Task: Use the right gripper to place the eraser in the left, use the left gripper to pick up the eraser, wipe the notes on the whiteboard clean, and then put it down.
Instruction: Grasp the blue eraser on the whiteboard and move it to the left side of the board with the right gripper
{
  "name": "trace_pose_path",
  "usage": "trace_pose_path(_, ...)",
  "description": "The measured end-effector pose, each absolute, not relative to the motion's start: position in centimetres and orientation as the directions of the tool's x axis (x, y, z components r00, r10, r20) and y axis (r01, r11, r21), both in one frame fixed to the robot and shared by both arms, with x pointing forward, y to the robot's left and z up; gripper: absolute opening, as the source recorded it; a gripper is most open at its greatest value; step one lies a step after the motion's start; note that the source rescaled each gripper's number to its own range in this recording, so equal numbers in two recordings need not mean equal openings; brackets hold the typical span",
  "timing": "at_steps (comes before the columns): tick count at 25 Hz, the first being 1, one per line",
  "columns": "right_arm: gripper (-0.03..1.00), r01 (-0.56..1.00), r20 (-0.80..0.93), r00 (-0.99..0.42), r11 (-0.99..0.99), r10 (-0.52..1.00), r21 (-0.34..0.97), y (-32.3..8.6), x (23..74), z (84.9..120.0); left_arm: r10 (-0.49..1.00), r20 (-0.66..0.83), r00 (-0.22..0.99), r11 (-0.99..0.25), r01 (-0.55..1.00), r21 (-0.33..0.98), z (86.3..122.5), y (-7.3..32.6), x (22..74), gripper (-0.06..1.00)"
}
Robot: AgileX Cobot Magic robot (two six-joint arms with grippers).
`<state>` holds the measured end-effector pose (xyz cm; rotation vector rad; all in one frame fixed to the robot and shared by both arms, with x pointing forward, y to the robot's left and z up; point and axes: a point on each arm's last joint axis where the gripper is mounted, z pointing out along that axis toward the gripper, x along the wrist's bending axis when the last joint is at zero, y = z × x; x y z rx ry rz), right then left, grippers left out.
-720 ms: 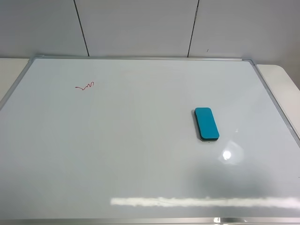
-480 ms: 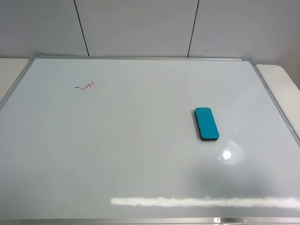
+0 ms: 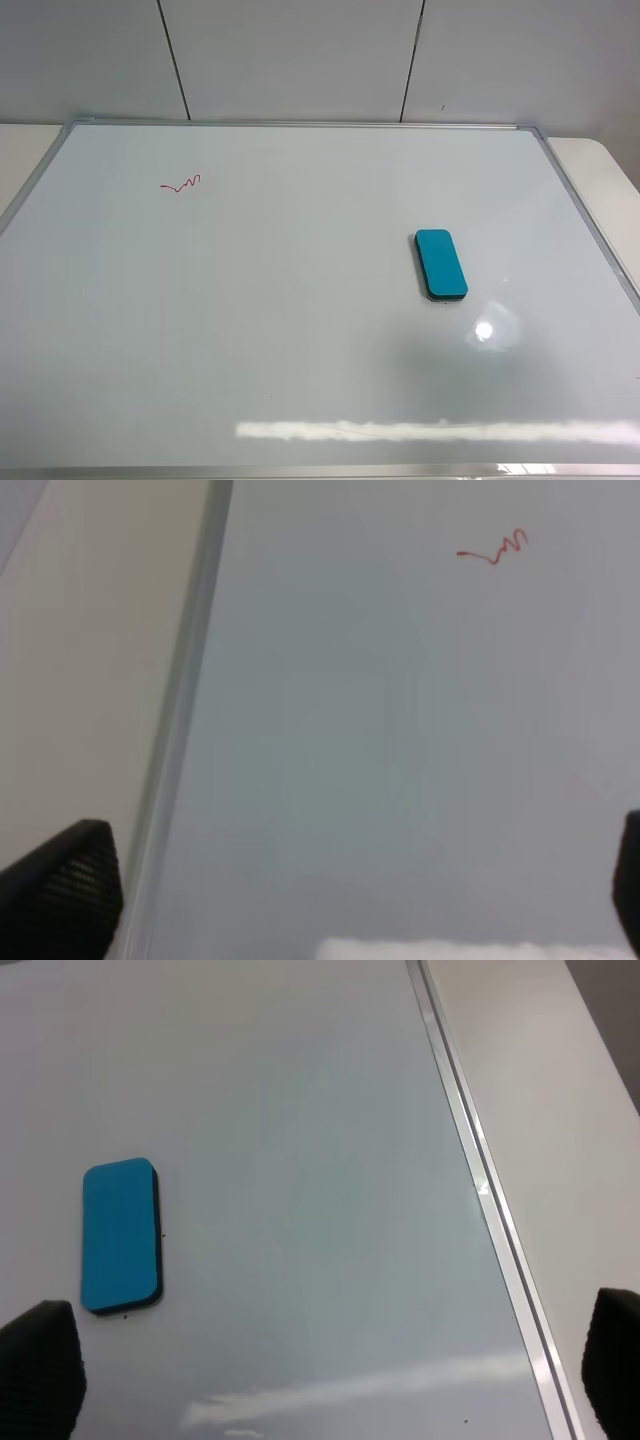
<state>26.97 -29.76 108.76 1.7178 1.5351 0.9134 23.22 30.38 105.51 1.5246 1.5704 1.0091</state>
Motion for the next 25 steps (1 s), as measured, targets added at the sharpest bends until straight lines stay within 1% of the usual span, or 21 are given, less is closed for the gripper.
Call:
trace_pose_path(5,1.00,0.616,0.071,0.064,-0.095,0.995,0.782,-29.9,30.5,111.0,0.999,0.027,-0.046,-0.004,0.439,0.898,105.5,30.4,23.2,1.00)
trace_pose_path(10,0.99,0.679,0.110,-0.001,-0.080,0.994,0.729,-29.4,34.4,112.0,0.999,0.027,-0.046,-0.004,0.439,0.898,105.5,30.4,23.2,1.00)
trace_pose_path(18,0.98,0.777,0.205,-0.090,-0.060,0.975,0.627,-28.5,40.2,109.8,0.999,0.027,-0.046,-0.004,0.439,0.898,105.5,30.4,23.2,1.00)
trace_pose_path(22,0.93,0.823,0.230,-0.096,-0.053,0.968,0.565,-28.4,42.0,108.4,0.999,0.027,-0.046,-0.004,0.439,0.898,105.5,30.4,23.2,1.00)
trace_pose_path(25,0.91,0.837,0.227,-0.098,-0.043,0.969,0.546,-28.4,43.0,107.6,0.999,0.027,-0.046,-0.004,0.439,0.898,105.5,30.4,23.2,1.00)
